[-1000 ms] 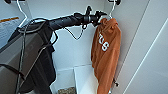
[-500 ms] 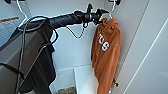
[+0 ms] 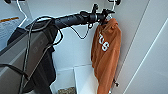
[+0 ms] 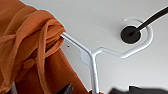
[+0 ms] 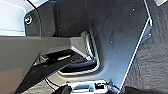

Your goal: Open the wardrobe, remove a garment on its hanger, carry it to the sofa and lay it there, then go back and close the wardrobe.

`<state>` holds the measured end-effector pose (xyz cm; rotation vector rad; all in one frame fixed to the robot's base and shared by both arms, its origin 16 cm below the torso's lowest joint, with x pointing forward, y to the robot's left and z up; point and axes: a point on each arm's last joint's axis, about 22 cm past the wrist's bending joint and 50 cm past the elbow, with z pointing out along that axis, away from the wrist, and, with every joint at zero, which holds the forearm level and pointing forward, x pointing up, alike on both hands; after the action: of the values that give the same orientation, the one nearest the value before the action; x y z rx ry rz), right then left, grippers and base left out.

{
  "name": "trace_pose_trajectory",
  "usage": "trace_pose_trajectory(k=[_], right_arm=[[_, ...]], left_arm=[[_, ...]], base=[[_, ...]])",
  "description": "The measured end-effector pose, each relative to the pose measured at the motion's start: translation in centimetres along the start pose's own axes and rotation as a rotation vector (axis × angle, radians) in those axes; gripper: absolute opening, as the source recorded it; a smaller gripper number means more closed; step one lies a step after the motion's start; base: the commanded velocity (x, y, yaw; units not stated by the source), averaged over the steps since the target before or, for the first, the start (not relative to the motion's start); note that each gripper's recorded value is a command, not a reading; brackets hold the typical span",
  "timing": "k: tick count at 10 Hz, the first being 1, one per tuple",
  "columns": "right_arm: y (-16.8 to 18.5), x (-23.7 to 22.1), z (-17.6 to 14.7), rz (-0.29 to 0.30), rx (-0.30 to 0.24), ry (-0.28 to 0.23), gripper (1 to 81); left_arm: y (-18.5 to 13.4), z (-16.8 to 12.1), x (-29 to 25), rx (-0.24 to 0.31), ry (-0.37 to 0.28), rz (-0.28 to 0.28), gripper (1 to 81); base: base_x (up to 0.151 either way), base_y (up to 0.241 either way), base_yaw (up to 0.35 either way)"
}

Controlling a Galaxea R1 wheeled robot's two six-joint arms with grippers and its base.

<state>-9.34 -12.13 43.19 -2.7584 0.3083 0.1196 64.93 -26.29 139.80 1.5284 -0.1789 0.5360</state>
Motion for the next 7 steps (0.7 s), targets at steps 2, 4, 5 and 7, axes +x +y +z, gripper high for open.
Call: trace_pose_trajectory(k=[2, 4, 5, 7], right_arm=[[0.0, 0.0, 0.0, 0.001, 0.001, 0.001, 81.1], [0.0, 0.0, 0.0, 0.001, 0.001, 0.002, 81.1], [0.0, 0.0, 0.0, 0.001, 0.001, 0.002, 81.1], [0.0, 0.0, 0.0, 0.001, 0.001, 0.002, 81.1]], left_arm=[[0.3, 0.9, 0.3, -0.003, 0.037, -0.007, 81.1], [0.4, 2.0, 0.2, -0.002, 0.054, -0.008, 81.1], [0.1, 1.8, 1.2, 0.005, 0.076, -0.011, 81.1], [-1.3, 0.1, 4.8, 0.026, 0.160, -0.016, 81.1]], base=[[0.000, 0.000, 0.000], [0.000, 0.000, 0.000], [0.000, 0.000, 0.000], [0.000, 0.000, 0.000]])
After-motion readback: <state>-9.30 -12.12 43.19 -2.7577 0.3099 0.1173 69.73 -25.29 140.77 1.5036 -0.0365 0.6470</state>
